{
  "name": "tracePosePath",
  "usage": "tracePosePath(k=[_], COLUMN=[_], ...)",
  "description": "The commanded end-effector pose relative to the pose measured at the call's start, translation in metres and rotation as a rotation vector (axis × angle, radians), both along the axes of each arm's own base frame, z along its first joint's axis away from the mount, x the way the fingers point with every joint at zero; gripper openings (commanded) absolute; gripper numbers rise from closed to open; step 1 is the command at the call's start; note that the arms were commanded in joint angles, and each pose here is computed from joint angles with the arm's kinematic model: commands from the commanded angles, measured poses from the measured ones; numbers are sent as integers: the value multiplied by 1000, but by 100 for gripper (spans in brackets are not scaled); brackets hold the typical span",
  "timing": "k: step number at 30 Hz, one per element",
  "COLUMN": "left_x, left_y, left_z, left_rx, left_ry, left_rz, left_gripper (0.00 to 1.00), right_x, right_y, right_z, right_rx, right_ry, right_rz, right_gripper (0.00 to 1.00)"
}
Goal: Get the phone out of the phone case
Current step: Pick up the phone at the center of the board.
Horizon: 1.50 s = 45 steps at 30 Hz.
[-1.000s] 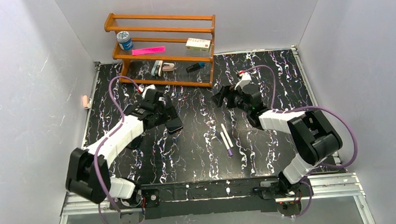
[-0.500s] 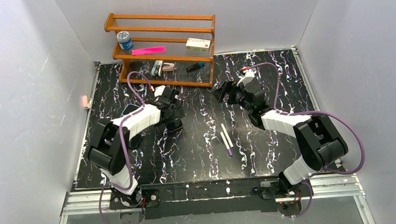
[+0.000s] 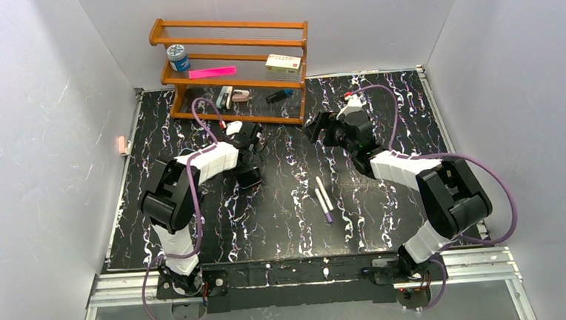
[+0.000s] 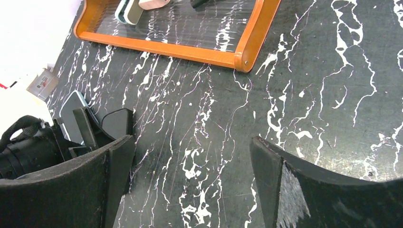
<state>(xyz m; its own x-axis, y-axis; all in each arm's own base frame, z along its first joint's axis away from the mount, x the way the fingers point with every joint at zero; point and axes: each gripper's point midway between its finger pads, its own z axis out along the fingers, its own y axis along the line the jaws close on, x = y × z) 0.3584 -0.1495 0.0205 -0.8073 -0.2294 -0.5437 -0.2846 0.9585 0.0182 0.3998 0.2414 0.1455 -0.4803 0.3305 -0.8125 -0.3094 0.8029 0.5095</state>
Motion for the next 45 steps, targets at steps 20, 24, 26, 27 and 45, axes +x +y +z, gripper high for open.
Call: tracePosePath(k=[20,24,26,27,45], left_x=[-37,-32,-31,-29,-25], left_y=[-11,-29,-35,-37,-71], left_z=[-25,-3,6,11,48], left_rx=[-73,-209,-259,-282,-664], left_ry=[59,-22,-51,-70,-226], left_rz=[-82,-70,-56,-48,85], left_gripper=[50,37,33,31,18], right_x=[-51,-66,-73,-76,-132], right_y=[38,55,63,66,121], right_z=[-31,-38,-37,-38,-67], right_rx=[108,155,184,194,261], right_ry=[156,189,193,199,324], right_rz=[260,347,396,415,663], right_gripper=[99,99,99,99,85])
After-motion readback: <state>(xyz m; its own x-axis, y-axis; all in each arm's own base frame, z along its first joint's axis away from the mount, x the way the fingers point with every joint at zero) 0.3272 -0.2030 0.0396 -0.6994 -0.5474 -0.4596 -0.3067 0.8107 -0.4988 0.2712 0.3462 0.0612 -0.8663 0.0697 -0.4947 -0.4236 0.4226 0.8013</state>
